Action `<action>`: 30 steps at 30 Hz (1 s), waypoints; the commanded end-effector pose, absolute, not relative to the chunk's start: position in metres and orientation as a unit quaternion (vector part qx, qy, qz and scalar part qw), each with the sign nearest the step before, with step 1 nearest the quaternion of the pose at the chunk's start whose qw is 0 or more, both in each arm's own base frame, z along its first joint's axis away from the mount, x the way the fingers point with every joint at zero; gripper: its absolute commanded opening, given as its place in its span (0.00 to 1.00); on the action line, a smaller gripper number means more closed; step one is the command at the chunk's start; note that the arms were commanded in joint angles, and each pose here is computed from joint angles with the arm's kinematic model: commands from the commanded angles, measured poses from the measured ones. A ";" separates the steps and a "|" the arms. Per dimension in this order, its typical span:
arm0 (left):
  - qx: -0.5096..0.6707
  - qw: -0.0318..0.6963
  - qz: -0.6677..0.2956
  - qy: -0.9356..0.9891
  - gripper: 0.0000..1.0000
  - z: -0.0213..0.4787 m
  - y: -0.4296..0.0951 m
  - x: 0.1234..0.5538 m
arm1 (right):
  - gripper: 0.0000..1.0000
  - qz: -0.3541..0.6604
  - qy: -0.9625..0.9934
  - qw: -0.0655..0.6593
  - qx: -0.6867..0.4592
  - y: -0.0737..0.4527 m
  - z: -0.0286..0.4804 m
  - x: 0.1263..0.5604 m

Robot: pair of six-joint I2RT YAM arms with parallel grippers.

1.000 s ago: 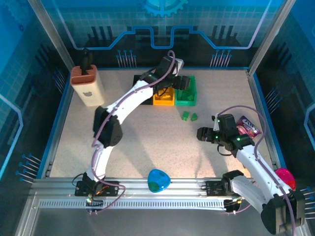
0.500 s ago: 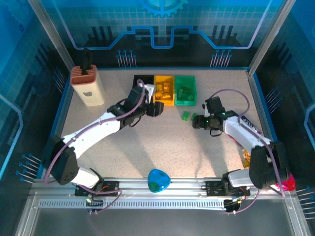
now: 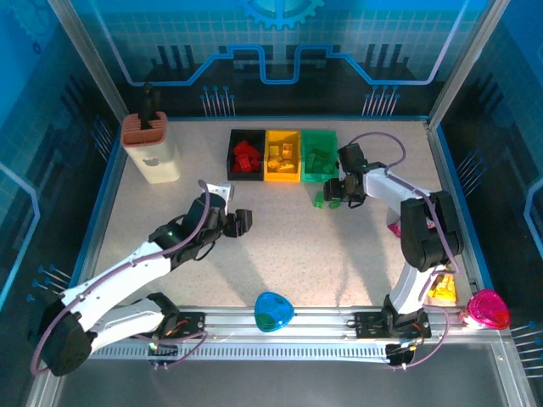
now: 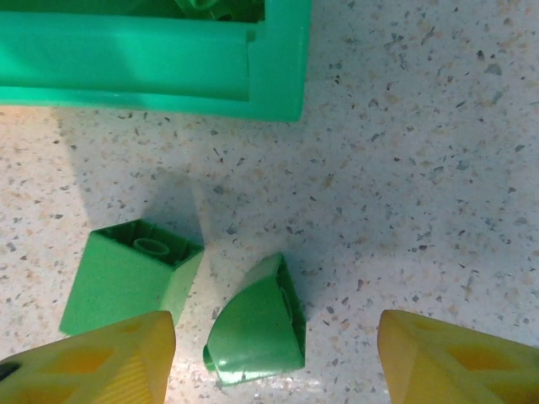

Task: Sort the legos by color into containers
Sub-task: Pick up the lego from the middle-right of the table.

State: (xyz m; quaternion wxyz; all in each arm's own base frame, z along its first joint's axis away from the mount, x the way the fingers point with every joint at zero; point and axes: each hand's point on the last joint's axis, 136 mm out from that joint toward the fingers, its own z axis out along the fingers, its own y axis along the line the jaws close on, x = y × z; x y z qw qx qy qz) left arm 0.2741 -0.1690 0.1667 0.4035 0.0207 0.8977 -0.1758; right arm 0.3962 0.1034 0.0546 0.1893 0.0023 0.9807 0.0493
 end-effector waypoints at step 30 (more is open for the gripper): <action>-0.026 0.393 -0.171 0.903 0.59 0.135 -0.137 0.235 | 0.31 0.031 0.974 0.223 -0.036 0.135 0.105 0.397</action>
